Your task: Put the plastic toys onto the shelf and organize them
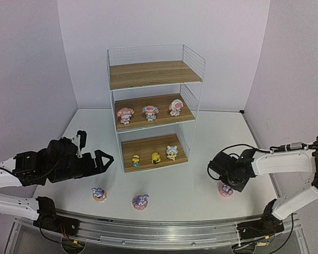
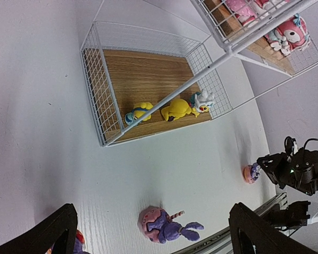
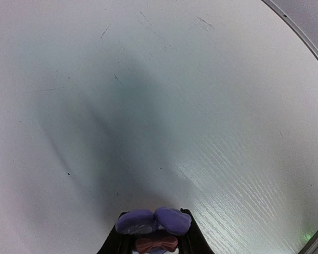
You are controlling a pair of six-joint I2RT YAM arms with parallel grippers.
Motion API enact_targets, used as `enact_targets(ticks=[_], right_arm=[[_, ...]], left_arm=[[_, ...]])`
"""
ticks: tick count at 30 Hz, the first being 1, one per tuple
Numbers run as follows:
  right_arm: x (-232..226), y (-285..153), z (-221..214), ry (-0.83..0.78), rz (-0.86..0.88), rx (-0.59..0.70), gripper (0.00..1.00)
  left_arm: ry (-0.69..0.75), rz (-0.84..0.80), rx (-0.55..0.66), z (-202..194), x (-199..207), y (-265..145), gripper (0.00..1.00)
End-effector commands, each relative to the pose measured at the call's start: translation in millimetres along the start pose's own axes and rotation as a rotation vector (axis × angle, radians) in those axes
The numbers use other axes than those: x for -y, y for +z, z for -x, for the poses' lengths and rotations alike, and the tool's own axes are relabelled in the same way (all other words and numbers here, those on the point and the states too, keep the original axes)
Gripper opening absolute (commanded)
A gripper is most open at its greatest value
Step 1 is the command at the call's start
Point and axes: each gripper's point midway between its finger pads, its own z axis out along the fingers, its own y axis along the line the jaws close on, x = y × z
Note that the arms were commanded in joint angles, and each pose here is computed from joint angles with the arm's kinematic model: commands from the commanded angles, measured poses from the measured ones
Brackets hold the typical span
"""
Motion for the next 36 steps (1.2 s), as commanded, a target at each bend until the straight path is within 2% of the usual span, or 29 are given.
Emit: enact_targets(ticks=[1,2,5,9,13,15,19,24,29,36], right_arm=[[-3.7,-5.8,2.7,-0.047,0.050,-0.004,0.13],[-5.7,-9.0,5.3,-0.059,0.067,0.001,0.12],[-14.8,-23.4,16.5,-0.109,0.140,0.024,0.00],[-25.5,-44.0,31.2,-0.180,0.234,0.059,0.00],[-45.2,-84.4,56.4,-0.245,0.379,0.112,0.00],[-63.8,-114.4,68.2,-0.295,0.497,0.127,0.00],[-116.9,-197.8,81.3,-0.474,0.863,0.172,0.00],[-165.1,-283.0,102.7,-0.611,1.098,0.232,0.00],[-205.7,-336.4,133.4,-0.618,1.181,0.310,0.00],[-242.1,-374.0,170.2,-0.589,1.186,0.420,0.00]], left_arm=[[-0.009,-0.041,0.025,7.5,9.3,-5.0,1.00],[-0.007,-0.044,0.026,7.9,10.0,-5.3,1.00],[-0.001,-0.048,0.026,7.8,11.4,-4.6,1.00],[0.003,-0.051,0.027,7.4,12.5,-2.2,1.00],[0.020,-0.067,0.031,9.1,18.3,-1.0,1.00],[0.035,-0.098,0.029,9.9,25.6,-1.2,1.00],[0.078,-0.155,0.030,11.6,38.8,-2.7,1.00],[0.089,-0.158,0.037,13.1,40.0,-3.2,1.00],[0.077,-0.125,0.044,15.4,33.4,-5.4,1.00],[0.064,-0.110,0.052,17.1,27.9,-9.4,1.00]])
